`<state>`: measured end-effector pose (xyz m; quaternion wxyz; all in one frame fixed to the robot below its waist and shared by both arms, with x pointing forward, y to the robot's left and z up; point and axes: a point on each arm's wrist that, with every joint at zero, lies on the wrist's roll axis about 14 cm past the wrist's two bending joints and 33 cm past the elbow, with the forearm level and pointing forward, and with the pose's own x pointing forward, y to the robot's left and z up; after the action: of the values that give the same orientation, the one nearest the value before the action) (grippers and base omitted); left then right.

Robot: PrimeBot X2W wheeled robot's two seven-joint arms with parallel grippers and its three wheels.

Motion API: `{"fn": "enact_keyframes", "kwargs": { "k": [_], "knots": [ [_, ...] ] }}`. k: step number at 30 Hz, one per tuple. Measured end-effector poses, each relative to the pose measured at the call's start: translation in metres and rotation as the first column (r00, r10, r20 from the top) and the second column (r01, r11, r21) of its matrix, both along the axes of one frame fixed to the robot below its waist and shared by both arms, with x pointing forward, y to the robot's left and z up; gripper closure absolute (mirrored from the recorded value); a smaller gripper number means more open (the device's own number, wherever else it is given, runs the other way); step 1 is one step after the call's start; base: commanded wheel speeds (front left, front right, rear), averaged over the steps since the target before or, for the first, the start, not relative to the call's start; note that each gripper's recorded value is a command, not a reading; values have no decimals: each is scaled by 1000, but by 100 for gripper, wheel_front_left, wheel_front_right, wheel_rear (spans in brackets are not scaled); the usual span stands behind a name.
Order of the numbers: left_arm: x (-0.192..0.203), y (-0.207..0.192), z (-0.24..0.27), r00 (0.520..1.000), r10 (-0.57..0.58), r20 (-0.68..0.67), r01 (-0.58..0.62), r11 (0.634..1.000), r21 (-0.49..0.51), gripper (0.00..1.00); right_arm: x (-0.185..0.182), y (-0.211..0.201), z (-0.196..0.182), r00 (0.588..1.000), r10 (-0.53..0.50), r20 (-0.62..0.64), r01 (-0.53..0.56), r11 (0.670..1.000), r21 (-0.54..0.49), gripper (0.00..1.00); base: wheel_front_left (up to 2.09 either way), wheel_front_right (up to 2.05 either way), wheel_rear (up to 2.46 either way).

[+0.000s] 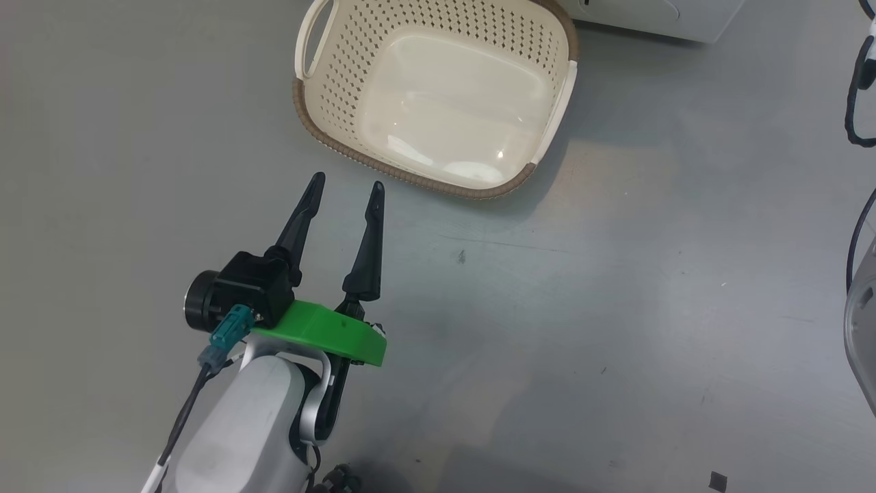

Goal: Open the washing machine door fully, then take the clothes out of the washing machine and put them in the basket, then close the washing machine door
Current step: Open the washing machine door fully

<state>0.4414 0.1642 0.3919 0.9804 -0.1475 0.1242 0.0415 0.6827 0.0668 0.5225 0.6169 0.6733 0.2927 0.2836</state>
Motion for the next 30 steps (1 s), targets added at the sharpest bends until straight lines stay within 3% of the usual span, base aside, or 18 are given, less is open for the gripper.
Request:
{"fn": "enact_keyframes", "kwargs": {
  "k": [30],
  "knots": [
    [-1, -2, 28, 998, 0, 66, 0, 1000, -10, 0, -41, 7, -9, 991, 104, -82, -108, 993, -55, 100, 0, 0, 0]
  ]
}}
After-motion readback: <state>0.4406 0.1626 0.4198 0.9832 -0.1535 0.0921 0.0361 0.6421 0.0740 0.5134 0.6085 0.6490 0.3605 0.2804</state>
